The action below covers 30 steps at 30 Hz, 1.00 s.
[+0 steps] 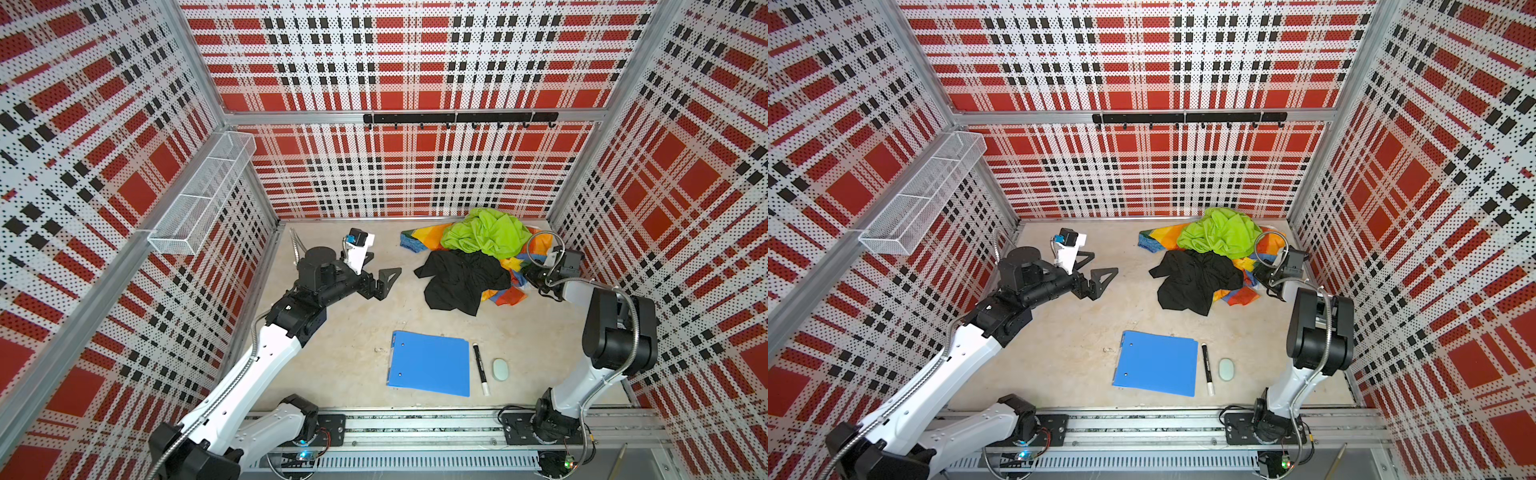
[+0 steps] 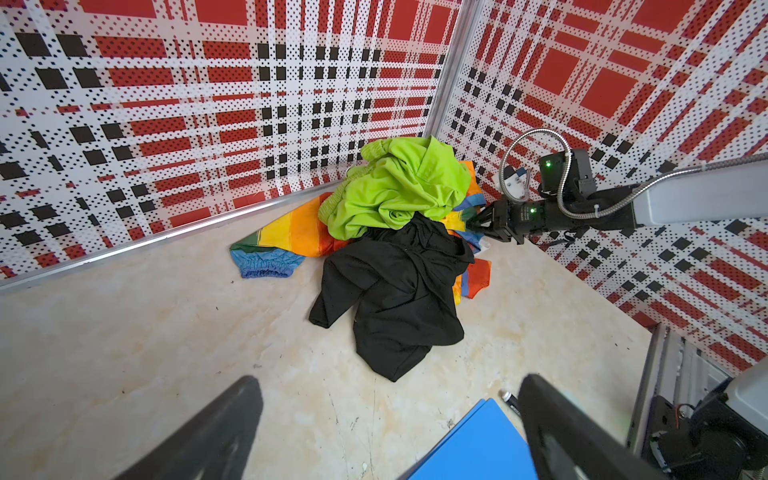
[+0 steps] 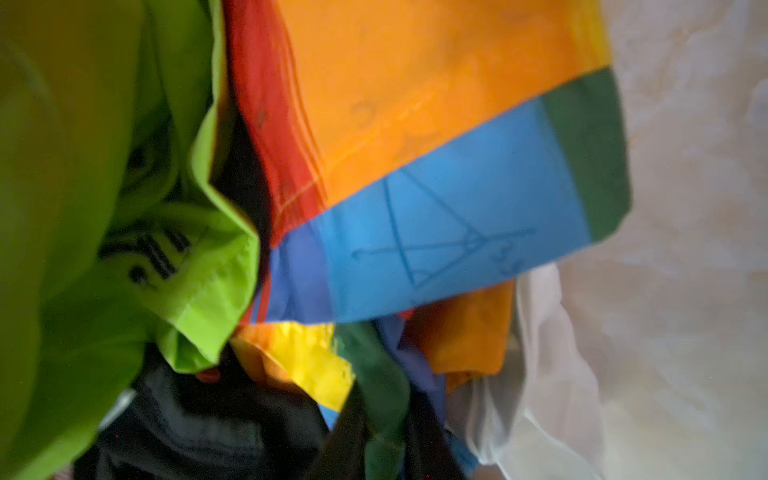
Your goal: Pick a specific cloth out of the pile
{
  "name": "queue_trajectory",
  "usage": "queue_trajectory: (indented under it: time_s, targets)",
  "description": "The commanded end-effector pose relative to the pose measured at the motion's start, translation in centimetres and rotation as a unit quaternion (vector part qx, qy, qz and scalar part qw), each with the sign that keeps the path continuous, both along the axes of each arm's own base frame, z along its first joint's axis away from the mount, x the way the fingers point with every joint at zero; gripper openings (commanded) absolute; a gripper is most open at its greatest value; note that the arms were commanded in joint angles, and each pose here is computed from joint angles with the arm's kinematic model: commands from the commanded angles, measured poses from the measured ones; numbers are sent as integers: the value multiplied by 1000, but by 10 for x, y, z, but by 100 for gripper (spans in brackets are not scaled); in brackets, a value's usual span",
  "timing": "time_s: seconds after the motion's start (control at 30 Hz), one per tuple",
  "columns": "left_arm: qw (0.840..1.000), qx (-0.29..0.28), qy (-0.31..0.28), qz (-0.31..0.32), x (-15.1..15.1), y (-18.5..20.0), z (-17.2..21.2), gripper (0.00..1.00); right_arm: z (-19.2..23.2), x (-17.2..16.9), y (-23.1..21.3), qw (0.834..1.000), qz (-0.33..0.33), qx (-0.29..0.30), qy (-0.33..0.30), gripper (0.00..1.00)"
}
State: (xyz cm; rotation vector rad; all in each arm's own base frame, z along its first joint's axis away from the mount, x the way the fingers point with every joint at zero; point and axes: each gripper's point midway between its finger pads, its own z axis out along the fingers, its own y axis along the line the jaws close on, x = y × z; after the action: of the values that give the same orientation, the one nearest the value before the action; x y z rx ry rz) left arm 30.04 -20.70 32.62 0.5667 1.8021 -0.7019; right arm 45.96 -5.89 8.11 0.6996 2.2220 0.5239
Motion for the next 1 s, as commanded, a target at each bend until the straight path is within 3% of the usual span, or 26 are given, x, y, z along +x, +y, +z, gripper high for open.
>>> queue_trajectory:
  time_s: [0.0, 0.27, 0.63, 0.97]
  targets:
    - [1000, -7, -18, 8, 0, 6, 9, 99, 39, 19, -10, 998, -10, -39, -52, 4]
    - [1000, -14, -16, 2, 1, 6, 10, 99, 111, 22, -13, 990, -15, -93, -105, 0]
    - [1000, -16, -12, 2, 2, 5, 8, 99, 222, 35, 19, 972, 0, -144, -185, 0]
    - [1000, -10, -10, 7, 2, 3, 5, 99, 311, 25, 35, 953, -8, -157, -259, 0]
